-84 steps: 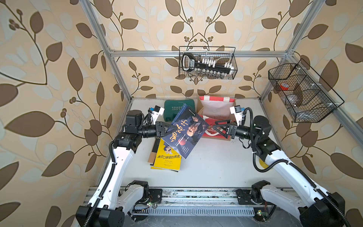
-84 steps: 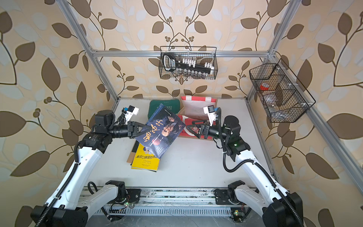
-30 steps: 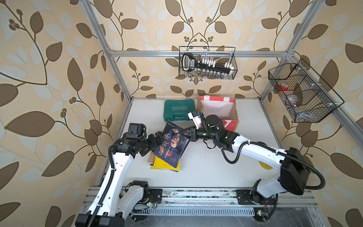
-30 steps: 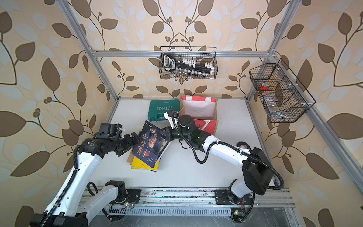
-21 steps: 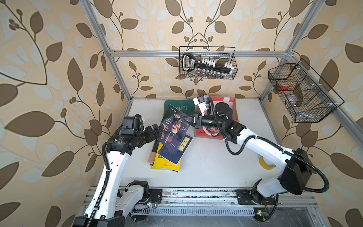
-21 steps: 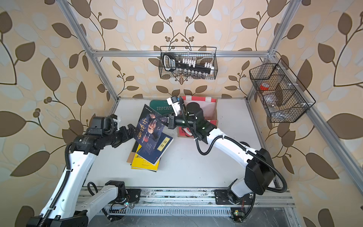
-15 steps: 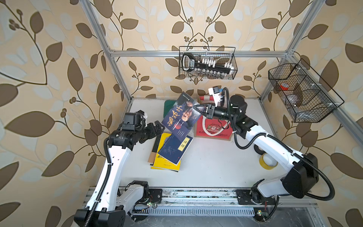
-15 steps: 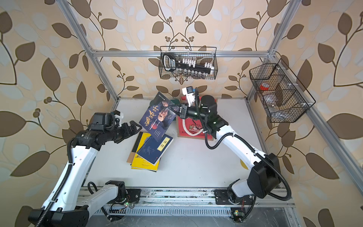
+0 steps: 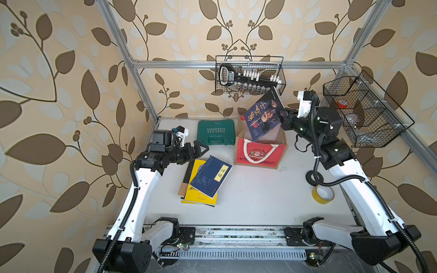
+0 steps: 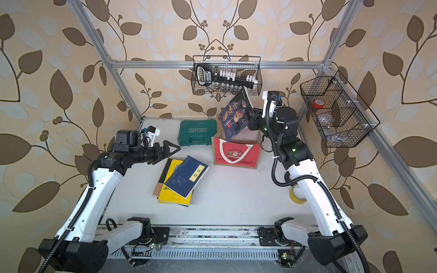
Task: Put the books into the canvas bag
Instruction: Pick up the book from the book, then place the book in the canvas bag.
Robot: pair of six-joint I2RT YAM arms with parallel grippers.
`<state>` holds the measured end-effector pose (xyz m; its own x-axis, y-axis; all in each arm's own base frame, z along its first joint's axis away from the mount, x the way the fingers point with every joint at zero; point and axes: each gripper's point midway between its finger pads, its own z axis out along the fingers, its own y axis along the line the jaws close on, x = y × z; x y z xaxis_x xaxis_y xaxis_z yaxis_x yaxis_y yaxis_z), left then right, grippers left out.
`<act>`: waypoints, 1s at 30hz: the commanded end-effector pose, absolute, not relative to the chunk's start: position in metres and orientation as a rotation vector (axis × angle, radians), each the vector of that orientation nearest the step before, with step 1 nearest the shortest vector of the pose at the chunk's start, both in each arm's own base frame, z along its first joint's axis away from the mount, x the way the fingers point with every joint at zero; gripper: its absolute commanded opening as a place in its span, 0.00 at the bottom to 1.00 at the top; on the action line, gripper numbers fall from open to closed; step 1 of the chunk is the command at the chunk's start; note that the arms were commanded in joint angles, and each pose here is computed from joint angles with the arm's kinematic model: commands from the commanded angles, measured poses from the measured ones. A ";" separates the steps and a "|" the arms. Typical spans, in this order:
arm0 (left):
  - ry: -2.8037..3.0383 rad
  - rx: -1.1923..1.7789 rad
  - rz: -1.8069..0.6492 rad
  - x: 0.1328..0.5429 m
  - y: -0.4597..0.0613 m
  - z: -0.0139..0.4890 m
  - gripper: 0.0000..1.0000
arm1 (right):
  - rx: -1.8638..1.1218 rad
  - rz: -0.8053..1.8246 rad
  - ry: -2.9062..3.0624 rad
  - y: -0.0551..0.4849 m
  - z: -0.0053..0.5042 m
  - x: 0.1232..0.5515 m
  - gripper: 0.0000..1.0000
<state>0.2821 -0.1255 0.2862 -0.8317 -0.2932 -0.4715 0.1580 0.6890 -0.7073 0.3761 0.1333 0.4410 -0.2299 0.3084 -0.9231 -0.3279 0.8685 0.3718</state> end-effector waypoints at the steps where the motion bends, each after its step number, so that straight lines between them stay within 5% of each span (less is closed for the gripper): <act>1: 2.274 0.010 -1.090 0.283 -0.136 0.296 0.99 | 0.039 0.341 1.675 0.099 0.453 0.381 0.00; 30: 2.323 0.018 -1.068 0.281 -0.138 0.267 0.99 | 0.180 -0.085 1.839 0.060 0.334 0.401 0.00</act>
